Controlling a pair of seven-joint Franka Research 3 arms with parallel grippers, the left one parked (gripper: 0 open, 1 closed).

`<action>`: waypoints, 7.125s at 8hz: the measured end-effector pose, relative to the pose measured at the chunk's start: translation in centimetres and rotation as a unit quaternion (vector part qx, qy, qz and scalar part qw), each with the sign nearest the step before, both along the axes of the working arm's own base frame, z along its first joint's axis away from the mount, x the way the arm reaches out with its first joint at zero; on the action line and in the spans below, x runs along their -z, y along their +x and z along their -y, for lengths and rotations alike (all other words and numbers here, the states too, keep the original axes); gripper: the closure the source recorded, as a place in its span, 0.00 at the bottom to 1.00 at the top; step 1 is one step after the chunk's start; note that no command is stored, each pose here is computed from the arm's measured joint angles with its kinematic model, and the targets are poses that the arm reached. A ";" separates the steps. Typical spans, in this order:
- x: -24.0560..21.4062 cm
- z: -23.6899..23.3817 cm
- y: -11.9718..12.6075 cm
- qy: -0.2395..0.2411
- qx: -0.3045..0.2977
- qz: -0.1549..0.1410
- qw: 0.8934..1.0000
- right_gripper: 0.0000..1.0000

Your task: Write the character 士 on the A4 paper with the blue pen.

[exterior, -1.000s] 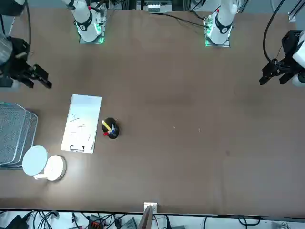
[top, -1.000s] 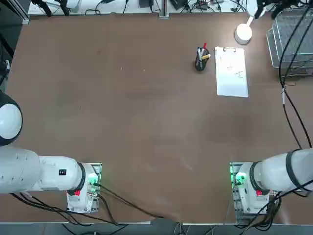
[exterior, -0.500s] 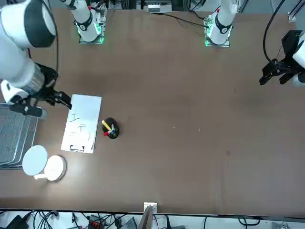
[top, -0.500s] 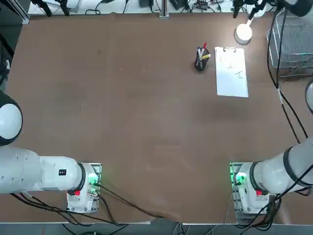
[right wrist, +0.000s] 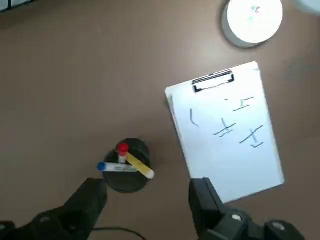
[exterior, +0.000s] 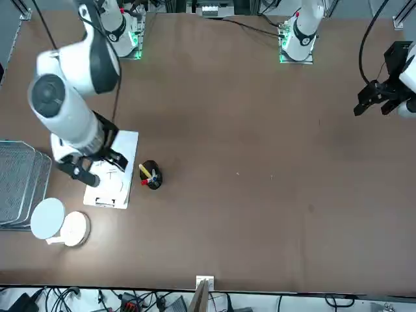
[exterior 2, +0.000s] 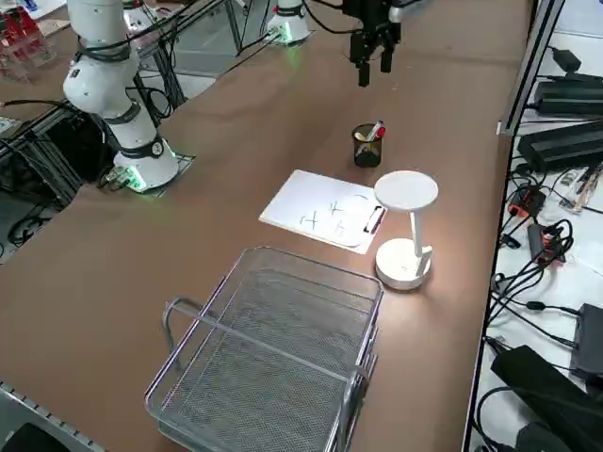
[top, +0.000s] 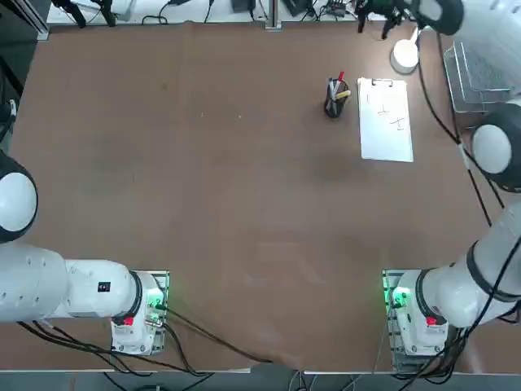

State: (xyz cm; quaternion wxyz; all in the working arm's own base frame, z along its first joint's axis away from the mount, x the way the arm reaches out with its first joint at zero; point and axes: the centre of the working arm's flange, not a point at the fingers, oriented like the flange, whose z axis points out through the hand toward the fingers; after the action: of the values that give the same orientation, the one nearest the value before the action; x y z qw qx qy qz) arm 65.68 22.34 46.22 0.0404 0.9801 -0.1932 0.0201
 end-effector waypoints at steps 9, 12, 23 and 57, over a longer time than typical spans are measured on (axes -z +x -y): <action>10.2 -8.2 0.9 -0.063 0.092 -0.035 0.993 0.00; 11.7 -8.7 1.4 -0.066 0.110 -0.038 0.991 0.01; 16.6 -9.0 2.1 -0.041 0.139 -0.064 0.987 0.19; -4.9 3.8 -2.5 -0.053 -0.146 -0.059 0.986 0.81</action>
State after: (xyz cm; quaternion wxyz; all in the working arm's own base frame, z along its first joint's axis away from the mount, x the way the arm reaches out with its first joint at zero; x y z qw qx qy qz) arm 63.19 18.55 51.08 0.1001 0.9938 -0.0438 -0.0222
